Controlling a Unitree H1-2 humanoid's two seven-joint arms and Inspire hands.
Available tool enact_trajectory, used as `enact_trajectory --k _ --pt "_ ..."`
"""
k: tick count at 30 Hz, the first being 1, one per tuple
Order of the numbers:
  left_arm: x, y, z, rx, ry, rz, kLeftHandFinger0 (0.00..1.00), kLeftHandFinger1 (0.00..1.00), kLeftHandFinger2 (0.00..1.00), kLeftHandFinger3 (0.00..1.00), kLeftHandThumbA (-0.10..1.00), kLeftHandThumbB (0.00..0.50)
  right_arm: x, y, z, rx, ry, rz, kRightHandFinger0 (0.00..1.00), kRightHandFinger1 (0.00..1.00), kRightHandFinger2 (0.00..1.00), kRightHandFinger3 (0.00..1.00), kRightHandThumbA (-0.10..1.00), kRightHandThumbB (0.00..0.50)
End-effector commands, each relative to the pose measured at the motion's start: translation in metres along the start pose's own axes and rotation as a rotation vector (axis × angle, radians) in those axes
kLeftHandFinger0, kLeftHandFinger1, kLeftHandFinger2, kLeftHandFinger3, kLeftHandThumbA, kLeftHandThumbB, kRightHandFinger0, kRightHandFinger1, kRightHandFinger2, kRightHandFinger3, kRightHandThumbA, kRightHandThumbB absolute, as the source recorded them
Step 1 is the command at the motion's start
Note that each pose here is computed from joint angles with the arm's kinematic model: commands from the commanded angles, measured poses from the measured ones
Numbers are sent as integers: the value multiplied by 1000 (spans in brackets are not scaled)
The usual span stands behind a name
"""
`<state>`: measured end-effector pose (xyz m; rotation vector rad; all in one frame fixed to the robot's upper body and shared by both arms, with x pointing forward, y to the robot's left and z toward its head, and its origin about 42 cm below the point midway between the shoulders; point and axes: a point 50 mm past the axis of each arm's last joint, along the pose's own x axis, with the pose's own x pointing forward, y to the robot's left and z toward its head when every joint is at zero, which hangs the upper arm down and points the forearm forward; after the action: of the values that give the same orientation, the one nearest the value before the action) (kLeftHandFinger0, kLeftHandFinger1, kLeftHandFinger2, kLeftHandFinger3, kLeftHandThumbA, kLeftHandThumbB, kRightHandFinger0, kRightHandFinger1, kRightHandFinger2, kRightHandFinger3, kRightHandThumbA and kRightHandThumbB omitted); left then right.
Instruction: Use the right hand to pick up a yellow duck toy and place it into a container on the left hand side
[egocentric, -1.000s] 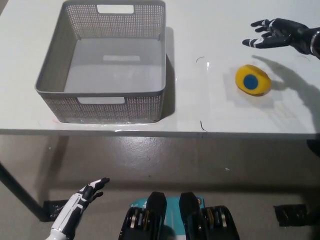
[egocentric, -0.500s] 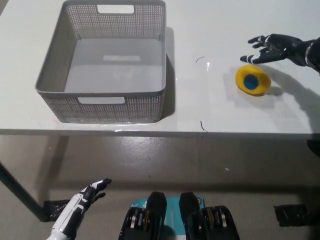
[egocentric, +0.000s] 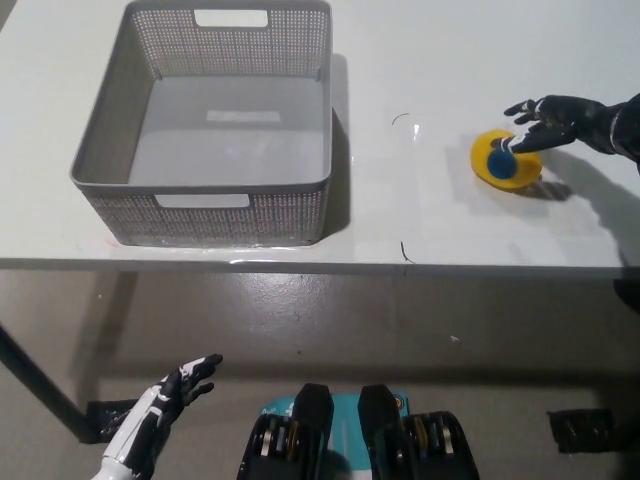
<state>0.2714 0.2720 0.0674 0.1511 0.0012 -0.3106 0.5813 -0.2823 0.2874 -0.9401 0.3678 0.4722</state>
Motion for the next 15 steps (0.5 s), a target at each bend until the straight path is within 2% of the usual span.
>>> enact_trajectory --k 1,5,6,10,13,15 --pt "10 8 18 19 -70 -20 1000 1000 1000 1000 1000 270 -7 -19 6 -11 -18 -70 1000 1000 1000 1000 630 500" --pt "12 9 20 25 -74 -28 1000 1000 1000 1000 1000 280 -3 -10 2 -2 -20 -72 1000 1000 1000 1000 571 489" --pt "13 9 20 25 -77 -30 1000 1000 1000 1000 1000 279 -2 -7 1 -23 -17 -74 1000 1000 1000 1000 578 481" --pt "15 10 22 27 -87 -37 1000 1000 1000 1000 1000 275 5 6 4 -82 4 -44 1000 1000 1000 1000 654 500" --pt "14 9 22 34 -92 -41 1000 1000 1000 1000 1000 268 10 19 4 -94 9 -25 1000 1000 1000 1000 667 500" --pt "14 8 22 39 -89 -45 1000 1000 1000 1000 1000 284 15 30 5 -99 11 -19 1000 1000 1000 1000 663 500"
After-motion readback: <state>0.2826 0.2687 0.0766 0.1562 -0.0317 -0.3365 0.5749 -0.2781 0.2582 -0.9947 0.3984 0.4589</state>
